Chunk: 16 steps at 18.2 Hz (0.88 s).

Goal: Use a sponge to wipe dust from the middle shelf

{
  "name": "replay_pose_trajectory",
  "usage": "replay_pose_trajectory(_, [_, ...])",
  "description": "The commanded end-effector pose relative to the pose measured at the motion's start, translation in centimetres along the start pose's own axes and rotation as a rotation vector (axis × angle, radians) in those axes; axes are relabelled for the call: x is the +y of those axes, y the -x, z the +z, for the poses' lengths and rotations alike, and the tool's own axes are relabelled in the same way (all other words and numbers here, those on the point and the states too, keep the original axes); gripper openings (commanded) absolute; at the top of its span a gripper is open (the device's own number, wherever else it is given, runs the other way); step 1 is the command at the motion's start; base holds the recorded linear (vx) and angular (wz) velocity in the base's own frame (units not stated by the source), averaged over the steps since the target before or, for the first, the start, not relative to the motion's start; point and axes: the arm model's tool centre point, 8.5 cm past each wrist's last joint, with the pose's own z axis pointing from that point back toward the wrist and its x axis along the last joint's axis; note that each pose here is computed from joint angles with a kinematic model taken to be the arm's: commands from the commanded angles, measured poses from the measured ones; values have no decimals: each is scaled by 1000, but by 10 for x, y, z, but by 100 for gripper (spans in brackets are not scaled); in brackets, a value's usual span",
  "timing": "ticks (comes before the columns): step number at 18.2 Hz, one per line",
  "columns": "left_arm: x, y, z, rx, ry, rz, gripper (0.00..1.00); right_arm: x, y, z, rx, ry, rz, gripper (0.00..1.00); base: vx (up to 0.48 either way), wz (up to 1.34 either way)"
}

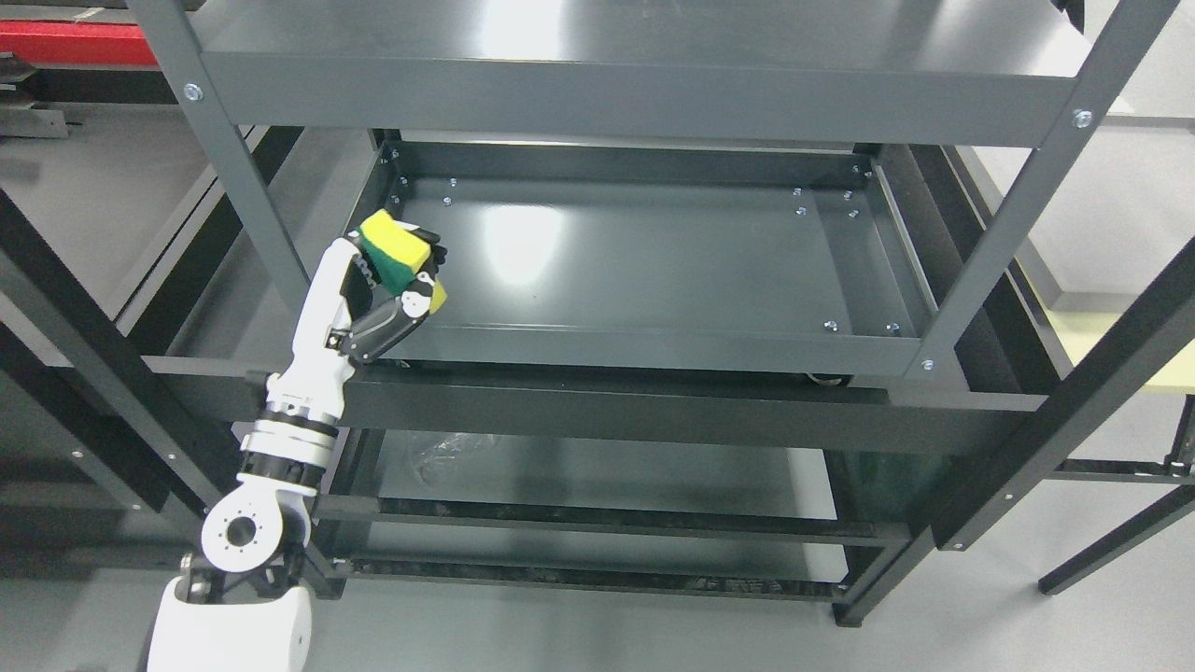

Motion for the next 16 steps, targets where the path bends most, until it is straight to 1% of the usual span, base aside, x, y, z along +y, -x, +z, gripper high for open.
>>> replay_pose_trajectory(1, [27, 4, 56, 2, -87, -39, 4, -10, -2, -1, 50, 14, 3, 100, -7, 44])
replay_pose_trajectory(2, [15, 10, 64, 7, -63, -26, 4, -10, -2, -1, 50, 15, 3, 100, -6, 35])
replay_pose_trajectory(4, [8, 13, 69, 12, -66, -12, 4, -10, -2, -1, 50, 14, 3, 100, -6, 35])
replay_pose_trajectory(6, [7, 13, 69, 8, -68, -5, 4, -10, -2, -1, 50, 14, 3, 100, 0, 0])
replay_pose_trajectory(10, [19, 15, 75, 15, -106, 37, 4, -10, -2, -1, 50, 14, 3, 100, 0, 0])
replay_pose_trajectory(16, [16, 18, 79, 27, -98, 53, 4, -10, -2, -1, 50, 14, 3, 100, 0, 0])
